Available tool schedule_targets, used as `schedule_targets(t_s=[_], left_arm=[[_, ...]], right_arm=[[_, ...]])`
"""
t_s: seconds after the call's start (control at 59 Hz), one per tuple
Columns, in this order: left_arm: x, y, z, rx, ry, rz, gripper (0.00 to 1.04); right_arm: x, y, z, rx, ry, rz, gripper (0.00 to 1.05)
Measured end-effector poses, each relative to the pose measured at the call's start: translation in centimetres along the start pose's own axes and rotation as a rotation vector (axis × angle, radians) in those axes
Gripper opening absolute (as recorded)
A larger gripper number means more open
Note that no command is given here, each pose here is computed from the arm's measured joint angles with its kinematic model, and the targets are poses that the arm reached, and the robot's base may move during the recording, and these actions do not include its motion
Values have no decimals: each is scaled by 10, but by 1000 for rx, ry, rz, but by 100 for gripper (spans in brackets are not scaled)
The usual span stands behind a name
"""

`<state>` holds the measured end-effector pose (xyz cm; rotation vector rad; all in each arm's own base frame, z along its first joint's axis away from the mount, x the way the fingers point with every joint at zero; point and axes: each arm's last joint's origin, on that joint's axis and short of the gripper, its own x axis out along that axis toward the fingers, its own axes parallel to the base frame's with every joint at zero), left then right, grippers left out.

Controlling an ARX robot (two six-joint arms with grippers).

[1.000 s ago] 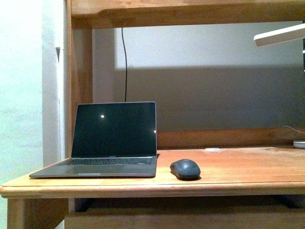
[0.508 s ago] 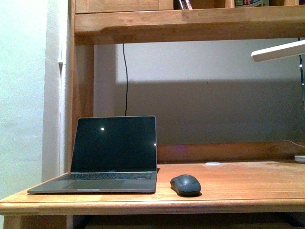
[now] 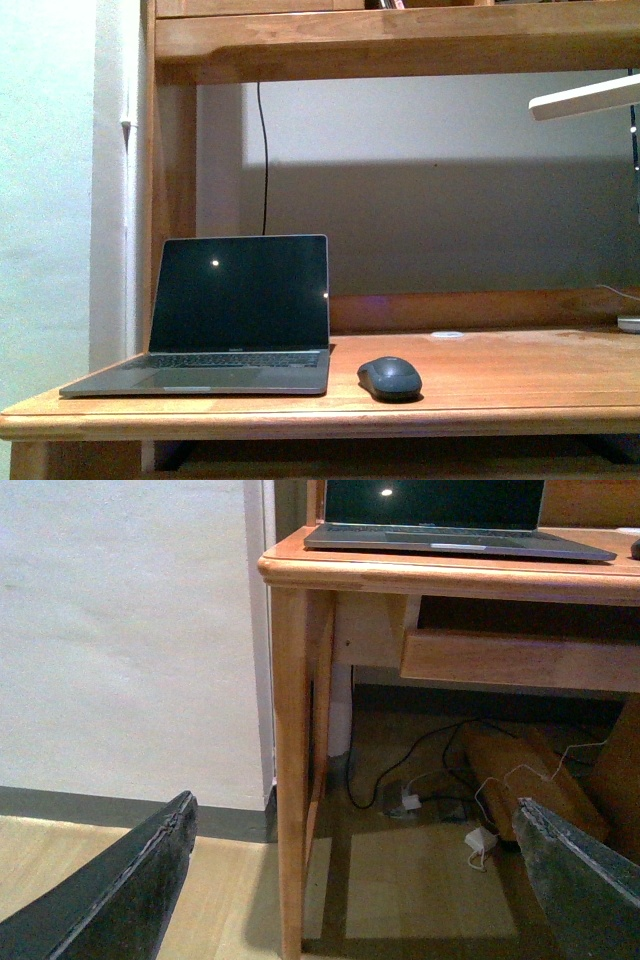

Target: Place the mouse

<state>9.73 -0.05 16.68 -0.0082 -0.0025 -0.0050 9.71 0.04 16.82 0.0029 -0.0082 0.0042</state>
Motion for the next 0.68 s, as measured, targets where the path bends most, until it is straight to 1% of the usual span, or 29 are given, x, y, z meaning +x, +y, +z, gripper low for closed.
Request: schedule_targets(t_s=[0.034, 0.051, 0.119, 0.356, 0.373, 0.441, 0.678], left_arm=[[0, 0, 0, 0, 0, 0, 97], [0, 0, 0, 0, 0, 0, 97], [0, 0, 0, 0, 0, 0, 97], [0, 0, 0, 0, 0, 0, 97], [0, 0, 0, 0, 0, 0, 97], [0, 0, 0, 0, 0, 0, 97], [0, 0, 0, 0, 0, 0, 97]], right_arm=[[0, 0, 0, 0, 0, 0, 41], [0, 0, 0, 0, 0, 0, 46], [0, 0, 0, 0, 0, 0, 60], [0, 0, 0, 0, 0, 0, 98], [0, 0, 0, 0, 0, 0, 99], [0, 0, 0, 0, 0, 0, 97], [0, 0, 0, 0, 0, 0, 97]])
